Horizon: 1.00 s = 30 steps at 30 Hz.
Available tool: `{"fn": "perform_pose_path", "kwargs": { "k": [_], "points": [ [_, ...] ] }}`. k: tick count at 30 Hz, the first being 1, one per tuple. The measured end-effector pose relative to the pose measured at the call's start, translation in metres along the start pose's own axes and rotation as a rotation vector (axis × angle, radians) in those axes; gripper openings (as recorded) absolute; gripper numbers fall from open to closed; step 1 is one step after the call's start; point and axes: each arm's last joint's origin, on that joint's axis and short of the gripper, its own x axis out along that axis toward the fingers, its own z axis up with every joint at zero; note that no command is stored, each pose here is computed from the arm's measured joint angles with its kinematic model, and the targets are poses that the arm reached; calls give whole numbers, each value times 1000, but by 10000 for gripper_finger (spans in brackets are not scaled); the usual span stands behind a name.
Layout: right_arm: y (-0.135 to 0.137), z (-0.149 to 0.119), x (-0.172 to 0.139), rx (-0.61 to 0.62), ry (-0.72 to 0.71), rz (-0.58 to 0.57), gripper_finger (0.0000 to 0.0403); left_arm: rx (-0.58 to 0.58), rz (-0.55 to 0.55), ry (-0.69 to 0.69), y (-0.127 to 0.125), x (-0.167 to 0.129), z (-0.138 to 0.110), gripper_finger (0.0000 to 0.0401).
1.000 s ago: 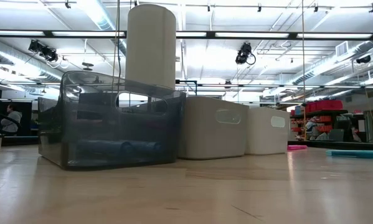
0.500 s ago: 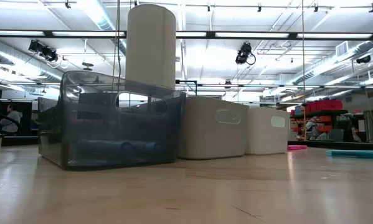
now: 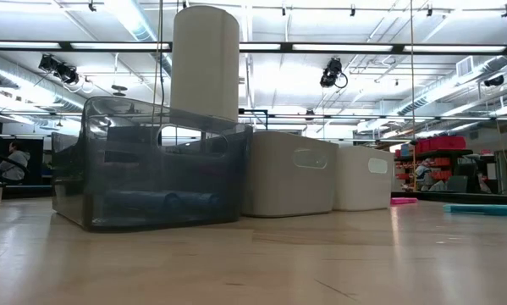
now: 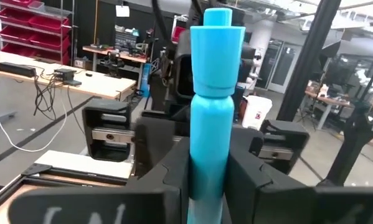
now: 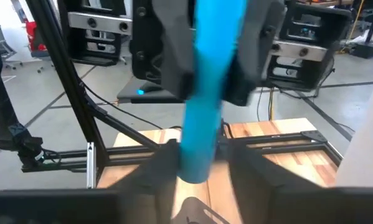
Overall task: Pick & Place Markers
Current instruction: Put the blue highlighter into the black bin
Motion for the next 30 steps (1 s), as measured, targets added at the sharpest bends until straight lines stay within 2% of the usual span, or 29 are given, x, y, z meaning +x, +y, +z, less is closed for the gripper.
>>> {"fn": "perform_pose_path", "kwargs": {
  "k": [7,12,23,30],
  "points": [
    [-1,4,-13,6,9,-2,242,40,9,90,1,-21,4,71],
    [-2,6,-21,9,22,-3,283,100,18,220,4,-38,1,71],
    [-3,8,-27,47,18,-1,297,143,14,425,9,-82,0,71],
    [-3,8,-27,57,17,-1,297,175,23,565,12,-93,-9,71]
  ]
}}
